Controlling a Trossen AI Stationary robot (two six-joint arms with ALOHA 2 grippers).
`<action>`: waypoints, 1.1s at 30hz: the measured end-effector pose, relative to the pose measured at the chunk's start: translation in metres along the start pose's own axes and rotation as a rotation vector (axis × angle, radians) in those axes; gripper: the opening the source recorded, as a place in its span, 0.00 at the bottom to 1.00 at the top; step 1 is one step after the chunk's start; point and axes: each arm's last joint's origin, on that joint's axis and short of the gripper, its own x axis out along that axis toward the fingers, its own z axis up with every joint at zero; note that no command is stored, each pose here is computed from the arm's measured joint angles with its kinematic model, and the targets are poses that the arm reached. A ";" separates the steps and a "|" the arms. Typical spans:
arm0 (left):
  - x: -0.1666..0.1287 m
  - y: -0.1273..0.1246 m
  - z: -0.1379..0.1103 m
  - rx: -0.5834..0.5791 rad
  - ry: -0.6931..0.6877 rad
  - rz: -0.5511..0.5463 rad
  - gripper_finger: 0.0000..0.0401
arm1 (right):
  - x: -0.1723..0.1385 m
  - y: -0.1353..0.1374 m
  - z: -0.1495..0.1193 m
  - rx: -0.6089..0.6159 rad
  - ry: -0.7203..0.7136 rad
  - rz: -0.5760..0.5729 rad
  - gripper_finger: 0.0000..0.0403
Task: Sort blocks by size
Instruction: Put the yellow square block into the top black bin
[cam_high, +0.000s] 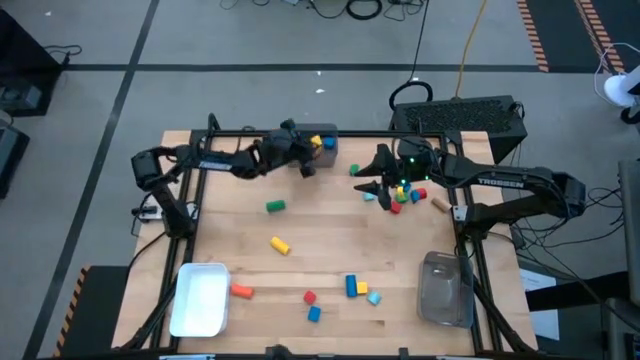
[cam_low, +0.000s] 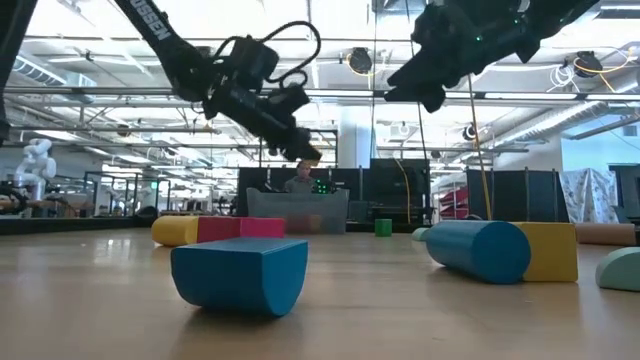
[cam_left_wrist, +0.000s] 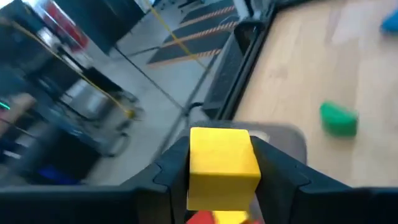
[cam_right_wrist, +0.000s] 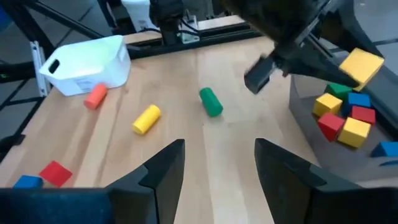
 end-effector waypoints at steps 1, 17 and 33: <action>0.002 0.006 0.000 -0.055 0.004 -0.008 0.35 | 0.000 0.000 0.000 0.000 0.000 -0.001 0.45; 0.052 0.017 -0.014 -0.234 0.136 -0.075 0.42 | 0.001 0.000 0.001 -0.005 -0.009 -0.002 0.45; 0.067 0.016 -0.014 -0.221 0.244 -0.091 0.42 | 0.001 -0.001 -0.001 -0.026 0.005 -0.004 0.45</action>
